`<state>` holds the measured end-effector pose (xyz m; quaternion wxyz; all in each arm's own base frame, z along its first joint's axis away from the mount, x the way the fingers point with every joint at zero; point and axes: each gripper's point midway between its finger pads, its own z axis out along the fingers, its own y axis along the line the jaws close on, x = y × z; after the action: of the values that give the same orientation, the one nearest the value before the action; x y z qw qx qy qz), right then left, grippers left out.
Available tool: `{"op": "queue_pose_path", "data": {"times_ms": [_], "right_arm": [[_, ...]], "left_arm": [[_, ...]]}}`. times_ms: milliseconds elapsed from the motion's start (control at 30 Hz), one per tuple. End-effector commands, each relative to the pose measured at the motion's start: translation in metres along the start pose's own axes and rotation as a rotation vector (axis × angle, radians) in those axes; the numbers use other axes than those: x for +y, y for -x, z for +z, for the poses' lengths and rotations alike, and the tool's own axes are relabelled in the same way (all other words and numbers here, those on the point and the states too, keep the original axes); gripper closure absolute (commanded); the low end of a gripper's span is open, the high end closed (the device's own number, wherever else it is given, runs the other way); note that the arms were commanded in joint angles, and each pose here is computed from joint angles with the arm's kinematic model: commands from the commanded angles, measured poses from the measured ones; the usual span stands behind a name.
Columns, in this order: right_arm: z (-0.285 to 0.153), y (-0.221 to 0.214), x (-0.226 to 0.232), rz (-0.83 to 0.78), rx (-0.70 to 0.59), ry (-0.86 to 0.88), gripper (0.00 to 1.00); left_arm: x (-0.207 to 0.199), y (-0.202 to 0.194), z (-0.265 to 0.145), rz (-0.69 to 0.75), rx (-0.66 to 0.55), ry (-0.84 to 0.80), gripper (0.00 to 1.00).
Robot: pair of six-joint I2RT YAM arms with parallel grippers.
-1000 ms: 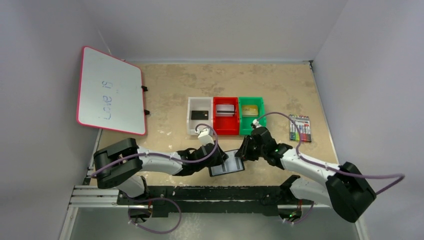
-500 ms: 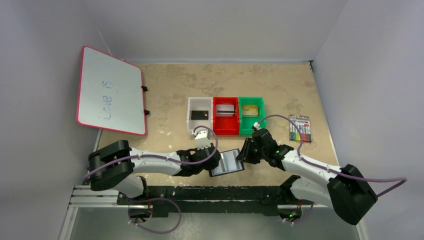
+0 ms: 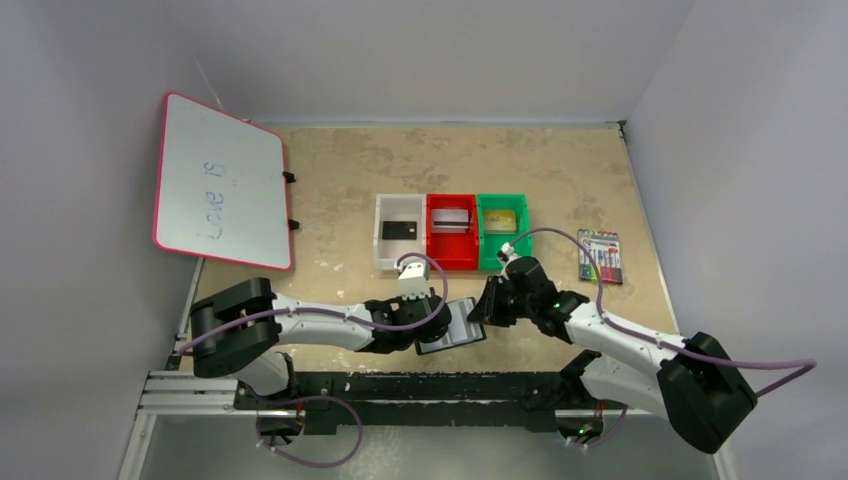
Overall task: Take the credit cards out of the card holder
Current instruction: Remove the credit card from the card holder.
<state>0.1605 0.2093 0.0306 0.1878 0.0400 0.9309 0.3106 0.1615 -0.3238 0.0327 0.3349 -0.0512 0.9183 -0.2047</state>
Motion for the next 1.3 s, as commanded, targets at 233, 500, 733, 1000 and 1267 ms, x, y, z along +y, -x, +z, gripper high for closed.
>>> {"op": "queue_pose_path", "data": {"times_ms": [233,500,733,1000,1267], "right_arm": [[-0.022,0.011,0.055,-0.100,-0.007,0.226,0.74],[-0.032,0.014,0.067,-0.156,-0.004,0.258,0.69],[-0.030,0.009,0.078,-0.192,0.023,0.277,0.67],[-0.015,-0.003,0.092,-0.224,0.068,0.269,0.67],[-0.006,-0.014,0.102,-0.243,0.109,0.315,0.67]], "left_arm": [[0.010,-0.007,0.004,0.038,0.005,0.045,0.80],[0.014,-0.003,0.002,0.032,-0.014,0.050,0.80],[0.015,0.002,-0.002,0.025,-0.030,0.050,0.80],[0.017,0.011,-0.008,-0.001,-0.062,0.057,0.80],[0.048,0.023,-0.023,-0.062,-0.125,0.126,0.80]]}}
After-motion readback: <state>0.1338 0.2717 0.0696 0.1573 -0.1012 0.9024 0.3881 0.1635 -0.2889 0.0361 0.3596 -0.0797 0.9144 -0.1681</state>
